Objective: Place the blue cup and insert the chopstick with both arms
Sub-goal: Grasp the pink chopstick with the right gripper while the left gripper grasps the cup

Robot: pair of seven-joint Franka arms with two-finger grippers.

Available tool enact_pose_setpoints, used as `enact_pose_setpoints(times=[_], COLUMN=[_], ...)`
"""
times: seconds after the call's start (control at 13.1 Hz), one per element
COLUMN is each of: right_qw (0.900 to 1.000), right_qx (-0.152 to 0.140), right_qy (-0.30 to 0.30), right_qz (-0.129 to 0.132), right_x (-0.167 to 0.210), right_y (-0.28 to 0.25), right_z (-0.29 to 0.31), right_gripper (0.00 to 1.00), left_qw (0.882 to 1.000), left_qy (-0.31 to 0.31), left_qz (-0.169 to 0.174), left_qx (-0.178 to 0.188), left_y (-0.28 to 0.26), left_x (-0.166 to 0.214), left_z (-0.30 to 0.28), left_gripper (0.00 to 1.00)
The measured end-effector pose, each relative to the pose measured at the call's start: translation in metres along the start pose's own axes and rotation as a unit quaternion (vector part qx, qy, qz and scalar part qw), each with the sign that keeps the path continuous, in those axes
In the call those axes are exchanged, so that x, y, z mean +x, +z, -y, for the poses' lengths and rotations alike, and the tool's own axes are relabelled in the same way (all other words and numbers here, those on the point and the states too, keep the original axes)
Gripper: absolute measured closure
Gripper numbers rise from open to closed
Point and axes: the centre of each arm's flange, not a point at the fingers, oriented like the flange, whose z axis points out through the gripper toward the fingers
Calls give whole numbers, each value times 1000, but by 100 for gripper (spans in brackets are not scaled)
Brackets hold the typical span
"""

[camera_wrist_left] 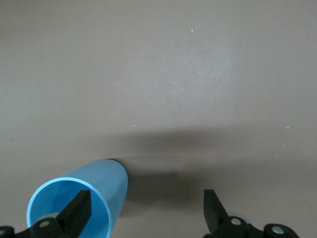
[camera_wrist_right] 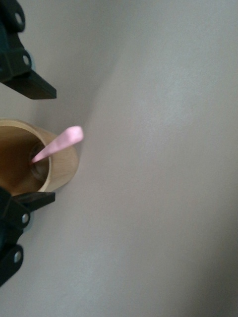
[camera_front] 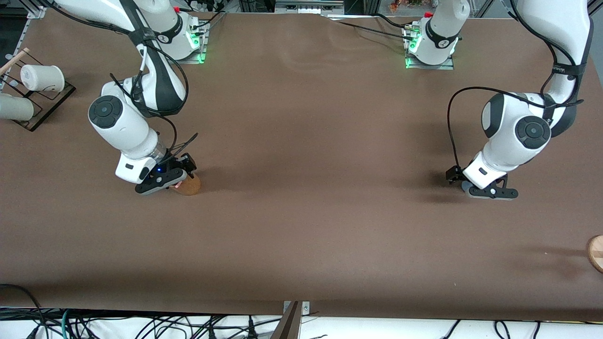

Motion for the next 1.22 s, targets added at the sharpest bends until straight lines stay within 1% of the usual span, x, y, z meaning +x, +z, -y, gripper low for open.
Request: enact_pose_setpoints(times=[0.08, 0.15, 0.23, 0.31, 0.38, 0.46, 0.54, 0.69, 0.77, 0.84, 0.92, 1.07, 1.22], right_qw=[1000, 1000, 1000, 1000, 1000, 1000, 1000, 1000, 1000, 1000, 1000, 1000, 1000], right_qx=[0, 1, 1, 1, 1, 1, 1, 1, 1, 1, 1, 1, 0], right_qy=[-1, -2, -2, -2, -2, -2, -3, -3, -5, -11, -15, -20, -24], right_qz=[2, 4, 5, 6, 6, 6, 5, 5, 5, 5, 4, 3, 0], right_x=[1, 1, 0, 0, 0, 1, 1, 1, 1, 1, 1, 2, 4], right_y=[3, 6, 8, 9, 9, 9, 9, 9, 9, 9, 8, 7, 4], right_z=[1, 1, 1, 2, 2, 1, 1, 1, 1, 1, 1, 1, 1], right_gripper=[30, 31, 41, 42, 44, 51, 51, 70, 70, 79, 92, 92, 92], left_qw=[1000, 1000, 1000, 1000, 1000, 1000, 1000, 1000, 1000, 1000, 1000, 1000, 1000], left_qy=[8, 12, 12, 14, 15, 16, 16, 13, 10, 6, 3, 0, -1], left_qz=[-1, -5, -10, -15, -17, -19, -20, -14, -12, -12, -10, 1, 4], left_qx=[1, 2, 3, 2, 2, 1, 0, -1, -1, -1, -1, -1, 0], left_y=[4, 7, 10, 14, 20, 26, 31, 40, 42, 43, 43, 41, 35], left_x=[-5, -9, -13, -18, -23, -28, -33, -40, -42, -43, -43, -43, -37], left_z=[6, 13, 17, 17, 16, 14, 14, 17, 20, 24, 27, 31, 33], left_gripper=[0, 0, 0, 0, 0, 0, 0, 6, 17, 30, 43, 66, 89])
